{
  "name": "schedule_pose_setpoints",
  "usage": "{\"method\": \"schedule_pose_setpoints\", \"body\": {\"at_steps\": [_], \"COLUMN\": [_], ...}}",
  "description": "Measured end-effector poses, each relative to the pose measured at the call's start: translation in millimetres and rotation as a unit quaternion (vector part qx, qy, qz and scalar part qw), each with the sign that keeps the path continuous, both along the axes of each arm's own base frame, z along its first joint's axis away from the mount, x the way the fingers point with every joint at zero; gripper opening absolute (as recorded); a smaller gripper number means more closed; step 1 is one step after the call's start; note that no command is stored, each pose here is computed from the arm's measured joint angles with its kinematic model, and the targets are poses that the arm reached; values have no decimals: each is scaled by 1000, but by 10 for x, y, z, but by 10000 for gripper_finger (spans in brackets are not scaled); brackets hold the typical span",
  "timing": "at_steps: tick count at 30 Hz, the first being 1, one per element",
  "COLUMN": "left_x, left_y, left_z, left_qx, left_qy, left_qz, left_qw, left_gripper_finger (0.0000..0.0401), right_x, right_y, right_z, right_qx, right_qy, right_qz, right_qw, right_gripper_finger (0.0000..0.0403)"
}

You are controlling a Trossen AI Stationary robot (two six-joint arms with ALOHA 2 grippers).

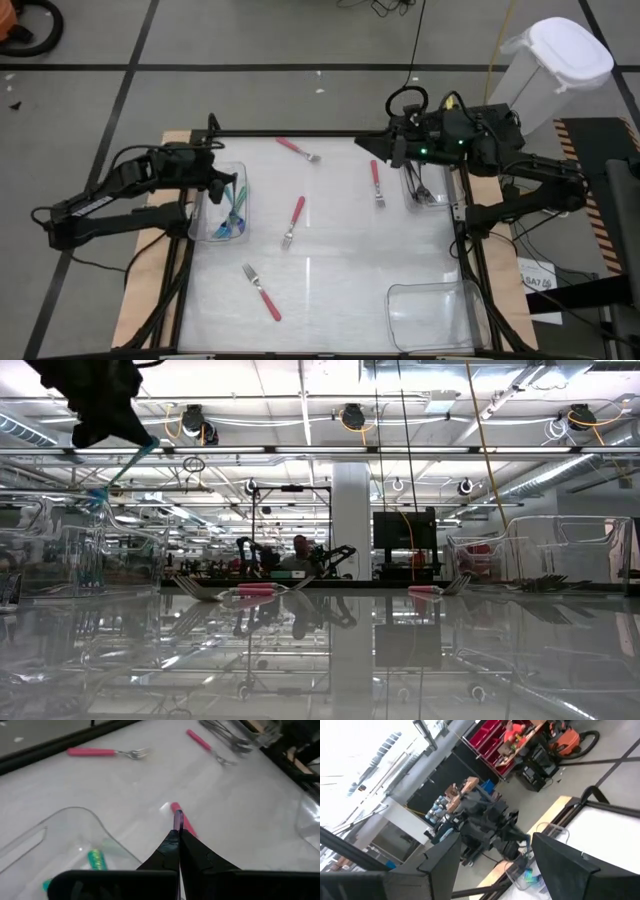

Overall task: Sort silverware by color (type)
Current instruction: Put the blue fork into the left transparent bin

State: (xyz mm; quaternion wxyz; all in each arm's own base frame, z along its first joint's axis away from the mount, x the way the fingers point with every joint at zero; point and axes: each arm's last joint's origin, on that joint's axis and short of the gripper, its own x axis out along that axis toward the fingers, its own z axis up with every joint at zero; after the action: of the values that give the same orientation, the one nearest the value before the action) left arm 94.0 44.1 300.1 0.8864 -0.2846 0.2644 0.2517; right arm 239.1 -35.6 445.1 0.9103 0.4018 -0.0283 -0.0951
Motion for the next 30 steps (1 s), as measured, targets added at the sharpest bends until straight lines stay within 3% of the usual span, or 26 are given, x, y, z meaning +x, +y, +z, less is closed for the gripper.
{"method": "schedule_pose_setpoints", "body": {"at_steps": [6,16,30], "left_x": [-9,20,61], "left_y": [94,181,247], "left_z": [-119,-403,-569], "left_qx": [14,-34,-42], "left_qy": [29,69,113], "left_qz": [21,31,48], "left_qw": [999,997,991], "left_gripper_finger": [0,0,0], "right_x": [108,184,184], "right_y": [52,59,57], "right_z": [-68,-81,-86], "right_qx": [12,10,-27], "right_qy": [13,4,14], "right_qz": [13,16,16], "right_qw": [1000,1000,999], "right_gripper_finger": [242,242,242]}}
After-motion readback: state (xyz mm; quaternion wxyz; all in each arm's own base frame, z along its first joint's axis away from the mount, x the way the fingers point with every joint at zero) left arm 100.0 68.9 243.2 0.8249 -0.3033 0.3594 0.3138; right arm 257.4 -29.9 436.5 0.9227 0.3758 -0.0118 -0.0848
